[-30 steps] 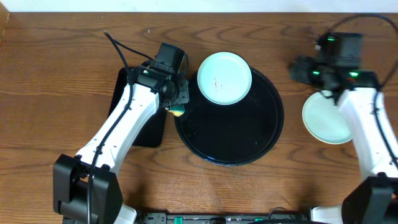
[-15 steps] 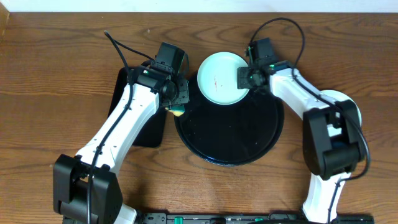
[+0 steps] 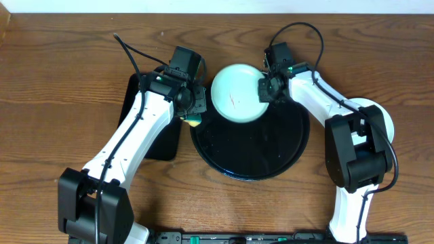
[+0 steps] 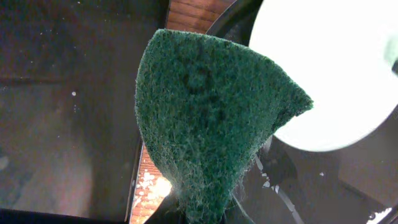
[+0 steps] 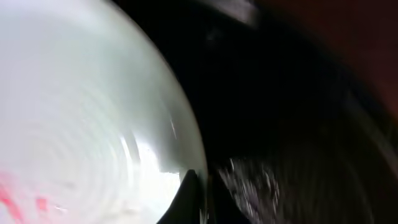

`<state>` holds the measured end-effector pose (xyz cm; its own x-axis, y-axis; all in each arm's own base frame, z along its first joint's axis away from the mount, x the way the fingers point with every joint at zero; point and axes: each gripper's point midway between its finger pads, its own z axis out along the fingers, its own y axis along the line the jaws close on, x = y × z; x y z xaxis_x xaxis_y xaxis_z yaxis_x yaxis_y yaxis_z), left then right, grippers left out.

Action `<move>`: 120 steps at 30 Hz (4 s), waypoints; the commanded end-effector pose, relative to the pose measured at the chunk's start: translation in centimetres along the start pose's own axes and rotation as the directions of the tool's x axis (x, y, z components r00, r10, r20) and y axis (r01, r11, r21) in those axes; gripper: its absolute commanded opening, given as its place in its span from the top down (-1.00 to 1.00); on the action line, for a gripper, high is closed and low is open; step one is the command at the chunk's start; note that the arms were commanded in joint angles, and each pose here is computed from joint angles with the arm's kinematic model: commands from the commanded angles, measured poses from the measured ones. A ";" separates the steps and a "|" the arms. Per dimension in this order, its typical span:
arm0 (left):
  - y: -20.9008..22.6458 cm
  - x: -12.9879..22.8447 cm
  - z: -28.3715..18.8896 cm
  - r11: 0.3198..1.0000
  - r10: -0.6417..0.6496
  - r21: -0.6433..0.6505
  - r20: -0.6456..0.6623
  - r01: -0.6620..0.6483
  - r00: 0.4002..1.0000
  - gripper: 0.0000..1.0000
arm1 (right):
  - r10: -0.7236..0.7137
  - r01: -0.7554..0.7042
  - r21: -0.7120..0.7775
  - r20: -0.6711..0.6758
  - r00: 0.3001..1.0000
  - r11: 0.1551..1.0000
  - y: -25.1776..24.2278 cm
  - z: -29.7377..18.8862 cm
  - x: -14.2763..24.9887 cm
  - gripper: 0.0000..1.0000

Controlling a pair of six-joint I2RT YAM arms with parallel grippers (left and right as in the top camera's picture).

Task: Clean dirty plates on tray and stack at the side
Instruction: 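Reach right gripper to the remaining green plate and pull it inward, then move the sponge with left gripper onto the green plate, then scrub the green plate with the sponge while right gripper holds rim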

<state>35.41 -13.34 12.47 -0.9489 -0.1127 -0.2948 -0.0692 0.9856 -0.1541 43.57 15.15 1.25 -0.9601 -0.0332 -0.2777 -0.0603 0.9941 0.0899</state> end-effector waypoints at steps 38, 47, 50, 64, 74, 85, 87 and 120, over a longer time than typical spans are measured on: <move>-1.6 0.9 2.2 0.994 0.110 -0.007 -0.029 -0.110 0.994 0.85 | 0.072 -0.070 0.019 -0.346 0.935 0.997 -1.0 -0.8 11.2 0.96; -3.9 1.0 5.3 0.985 0.175 0.011 -0.031 -0.175 0.984 0.85 | 0.068 -0.075 -0.008 -0.353 0.933 0.997 -0.3 -0.5 11.7 0.97; -5.0 1.7 6.8 0.979 0.204 0.017 -0.046 -0.204 0.978 0.85 | 0.063 -0.071 -0.009 -0.352 0.934 0.997 -0.1 -0.5 11.7 0.97; -9.5 6.8 13.0 0.983 0.182 0.014 -0.135 -0.181 0.974 0.85 | 0.063 -0.070 -0.007 -0.355 0.933 0.998 -0.2 -0.5 11.8 0.97; -16.4 12.3 11.1 0.845 0.366 0.509 -0.322 -0.166 0.873 0.85 | 0.062 -0.068 -0.005 -0.351 0.934 0.998 -0.2 -0.5 11.7 0.97; -11.7 8.2 14.0 0.965 0.236 0.164 -0.194 -0.206 0.952 0.85 | 0.063 -0.067 -0.002 -0.348 0.935 0.998 -0.3 -0.4 11.7 0.97; -9.6 6.4 14.4 0.982 0.186 0.011 -0.116 -0.186 0.976 0.85 | 0.062 -0.068 -0.003 -0.346 0.936 0.998 -0.2 -0.4 11.6 0.97; -12.3 6.2 14.0 0.938 0.285 0.244 -0.130 -0.247 0.950 0.85 | 0.059 -0.063 0.000 -0.358 0.932 0.998 -0.3 -0.5 11.9 0.98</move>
<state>32.74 -31.04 1.16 -0.9567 0.2356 -0.1708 0.2880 0.8511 -0.4390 34.26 14.49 0.37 -0.9999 0.0122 0.0087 0.0133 0.9896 0.1435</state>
